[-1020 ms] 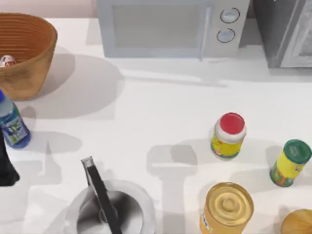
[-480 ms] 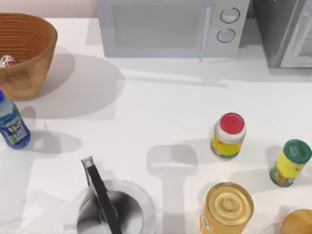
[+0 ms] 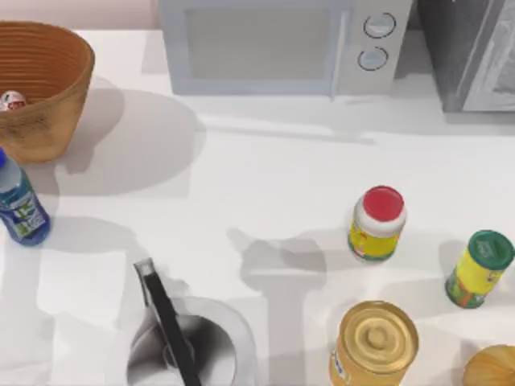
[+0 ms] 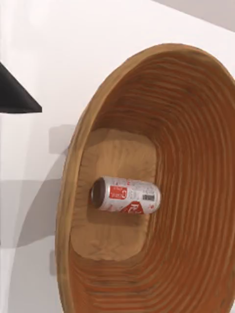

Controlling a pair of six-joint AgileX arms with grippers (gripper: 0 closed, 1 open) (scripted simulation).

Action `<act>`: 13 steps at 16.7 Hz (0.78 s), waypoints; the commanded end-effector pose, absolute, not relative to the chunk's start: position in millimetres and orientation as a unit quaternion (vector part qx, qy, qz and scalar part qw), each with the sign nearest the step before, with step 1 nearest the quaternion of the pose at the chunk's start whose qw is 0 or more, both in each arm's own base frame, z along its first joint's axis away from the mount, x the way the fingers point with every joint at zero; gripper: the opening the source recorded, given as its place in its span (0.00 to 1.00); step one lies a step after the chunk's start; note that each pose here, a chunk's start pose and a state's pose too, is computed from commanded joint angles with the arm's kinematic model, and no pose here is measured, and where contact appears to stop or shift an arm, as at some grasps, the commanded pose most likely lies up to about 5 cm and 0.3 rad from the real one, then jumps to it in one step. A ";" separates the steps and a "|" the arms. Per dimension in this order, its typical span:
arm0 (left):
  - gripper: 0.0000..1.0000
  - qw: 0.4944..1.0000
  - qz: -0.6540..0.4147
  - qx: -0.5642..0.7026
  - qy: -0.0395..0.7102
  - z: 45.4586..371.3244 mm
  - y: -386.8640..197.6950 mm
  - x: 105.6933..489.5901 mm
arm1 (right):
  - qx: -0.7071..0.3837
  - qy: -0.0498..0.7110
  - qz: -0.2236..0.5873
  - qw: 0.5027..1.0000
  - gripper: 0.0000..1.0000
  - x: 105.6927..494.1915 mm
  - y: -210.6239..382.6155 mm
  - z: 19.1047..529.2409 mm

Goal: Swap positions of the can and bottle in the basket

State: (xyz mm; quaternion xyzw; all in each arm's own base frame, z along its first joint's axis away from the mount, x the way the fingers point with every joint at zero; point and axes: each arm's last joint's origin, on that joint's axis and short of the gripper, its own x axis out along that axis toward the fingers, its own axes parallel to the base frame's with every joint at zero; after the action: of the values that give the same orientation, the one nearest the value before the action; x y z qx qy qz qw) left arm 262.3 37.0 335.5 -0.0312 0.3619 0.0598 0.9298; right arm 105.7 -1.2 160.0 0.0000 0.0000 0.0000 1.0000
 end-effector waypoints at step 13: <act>1.00 0.768 -0.002 -0.016 0.640 223.9 69.6 480.6 | 0.000 0.000 0.000 1.000 1.00 105.7 -1.2 160.0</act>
State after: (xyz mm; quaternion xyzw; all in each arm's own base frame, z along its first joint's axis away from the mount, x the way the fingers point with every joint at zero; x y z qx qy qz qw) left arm 480.6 69.6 223.9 -0.0164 0.6400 -0.0023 0.7682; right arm 105.7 -1.2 160.0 0.0000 0.0000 0.0000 1.0000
